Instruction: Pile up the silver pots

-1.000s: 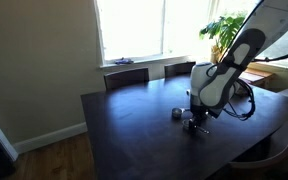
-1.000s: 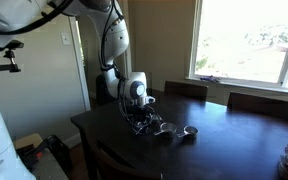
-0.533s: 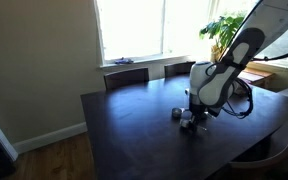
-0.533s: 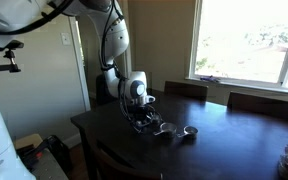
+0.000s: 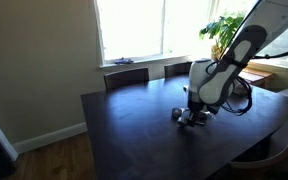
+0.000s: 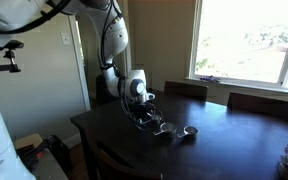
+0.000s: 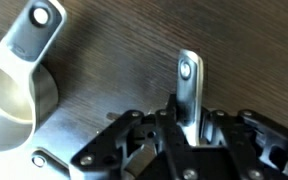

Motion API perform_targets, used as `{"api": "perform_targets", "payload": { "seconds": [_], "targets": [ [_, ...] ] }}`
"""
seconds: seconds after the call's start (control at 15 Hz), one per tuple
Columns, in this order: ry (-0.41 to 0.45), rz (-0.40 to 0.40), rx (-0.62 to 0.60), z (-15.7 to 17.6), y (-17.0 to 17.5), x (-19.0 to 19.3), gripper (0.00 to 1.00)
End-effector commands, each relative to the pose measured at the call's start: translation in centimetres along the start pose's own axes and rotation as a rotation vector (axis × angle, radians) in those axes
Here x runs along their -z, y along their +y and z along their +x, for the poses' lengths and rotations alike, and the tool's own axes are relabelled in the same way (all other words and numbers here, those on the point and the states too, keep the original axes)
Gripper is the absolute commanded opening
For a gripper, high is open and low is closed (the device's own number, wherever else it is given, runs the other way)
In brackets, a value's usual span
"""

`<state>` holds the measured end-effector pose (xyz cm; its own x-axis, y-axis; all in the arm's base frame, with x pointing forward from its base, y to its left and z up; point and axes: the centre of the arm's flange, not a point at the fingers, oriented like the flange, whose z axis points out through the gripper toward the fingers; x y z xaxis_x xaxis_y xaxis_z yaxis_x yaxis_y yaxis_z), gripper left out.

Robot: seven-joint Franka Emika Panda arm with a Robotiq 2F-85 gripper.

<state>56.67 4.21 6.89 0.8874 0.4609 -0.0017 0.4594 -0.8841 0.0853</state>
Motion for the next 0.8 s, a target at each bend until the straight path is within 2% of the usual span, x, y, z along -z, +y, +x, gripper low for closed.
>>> {"api": "perform_targets", "payload": {
  "seconds": [0.0,0.4,0.73],
  "targets": [
    [0.060,-0.061,0.003,-0.1,0.1,4.7,0.09],
    [0.158,-0.176,-0.020,2.0,1.4,9.1,0.09],
    [0.214,-0.265,-0.072,3.2,2.2,9.3,0.09]
  ]
}}
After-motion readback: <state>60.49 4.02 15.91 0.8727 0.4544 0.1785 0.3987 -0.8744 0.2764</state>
